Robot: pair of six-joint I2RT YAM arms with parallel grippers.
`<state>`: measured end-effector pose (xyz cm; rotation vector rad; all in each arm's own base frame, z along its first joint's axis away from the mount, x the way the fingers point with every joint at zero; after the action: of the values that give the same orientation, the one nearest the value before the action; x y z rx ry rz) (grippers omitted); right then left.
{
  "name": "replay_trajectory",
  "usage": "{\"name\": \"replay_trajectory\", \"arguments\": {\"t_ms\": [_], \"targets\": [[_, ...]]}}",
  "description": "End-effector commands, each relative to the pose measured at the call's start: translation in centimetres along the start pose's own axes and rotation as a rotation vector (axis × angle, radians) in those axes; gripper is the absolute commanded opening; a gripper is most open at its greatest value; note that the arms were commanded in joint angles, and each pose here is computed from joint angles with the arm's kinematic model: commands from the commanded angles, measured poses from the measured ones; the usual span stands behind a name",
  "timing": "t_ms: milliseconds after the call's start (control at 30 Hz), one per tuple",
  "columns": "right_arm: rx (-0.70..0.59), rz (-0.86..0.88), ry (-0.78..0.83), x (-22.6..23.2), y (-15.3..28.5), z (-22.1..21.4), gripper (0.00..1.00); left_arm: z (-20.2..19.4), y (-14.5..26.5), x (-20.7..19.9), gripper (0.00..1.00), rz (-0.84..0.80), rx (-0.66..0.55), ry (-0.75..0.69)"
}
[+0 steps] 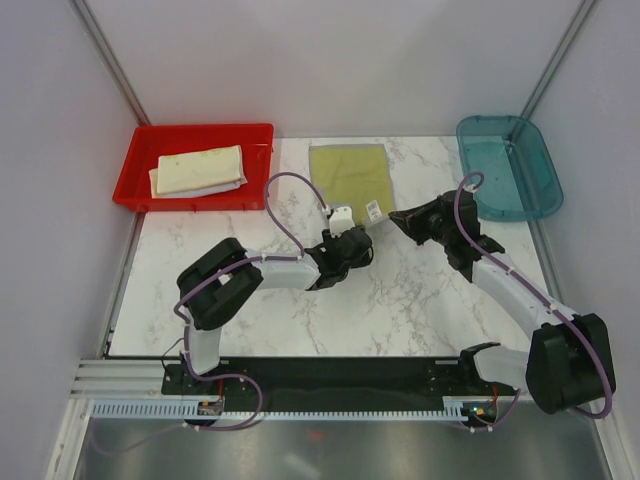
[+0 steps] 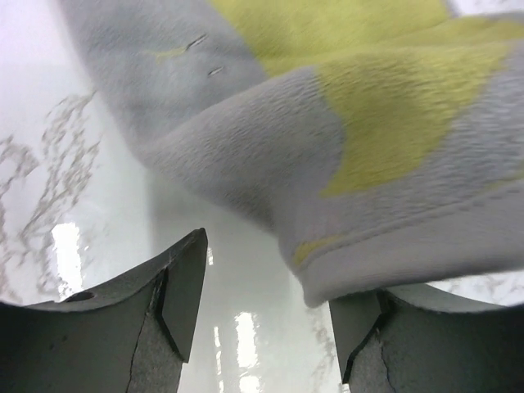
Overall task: Fold and stack the towels
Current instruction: Flatten out the crumpled towel
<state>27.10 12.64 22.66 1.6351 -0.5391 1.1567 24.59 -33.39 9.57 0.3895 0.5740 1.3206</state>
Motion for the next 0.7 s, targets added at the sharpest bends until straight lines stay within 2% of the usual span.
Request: {"name": "replay_trajectory", "arguments": {"t_ms": [0, 133, 267, 433, 500, 533, 633, 667], "targets": [[0.004, 0.066, 0.009, 0.7, 0.5, 0.1, 0.0, 3.1, 0.5, -1.8, 0.65, -0.117, -0.124, 0.024], [-0.005, 0.052, 0.005, 0.1, 0.2, 0.6, 0.0, 3.0, 0.2, -2.2, 0.64, -0.168, -0.125, -0.003], [-0.011, 0.05, 0.0, 0.0, 0.1, 1.0, 0.0, 2.5, -0.1, -2.6, 0.57, -0.202, -0.1, -0.001], [-0.031, 0.062, -0.011, 0.3, 0.3, 2.1, 0.0, 1.3, -0.1, -2.1, 0.54, -0.159, -0.022, 0.012], [-0.044, 0.074, -0.013, 0.6, 0.6, 2.7, 0.0, 1.1, 0.0, -1.7, 0.49, -0.125, 0.003, 0.006], [-0.048, 0.08, -0.013, 0.8, 0.7, 2.9, 0.0, 0.8, 0.2, -1.4, 0.4, -0.108, 0.025, -0.01], [-0.057, 0.079, 0.014, 1.1, 1.2, 3.5, 0.0, 0.9, 1.0, -0.4, 0.29, -0.067, 0.031, -0.047], [-0.057, 0.078, 0.026, 1.1, 1.3, 3.5, 0.0, 1.6, 1.9, 0.0, 0.22, -0.06, 0.026, -0.061]]}}
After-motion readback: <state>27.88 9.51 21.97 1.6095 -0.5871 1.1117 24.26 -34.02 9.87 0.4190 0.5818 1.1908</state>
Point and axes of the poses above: each gripper's point midway between its finger pads, its own y axis back along the fingers, its own x axis along the line the jaws close on, z = x × y, the point moved 10 cm from there along y, back along the fingers, and after that the axes turned 9 degrees about -y, right-handed, at the moved point
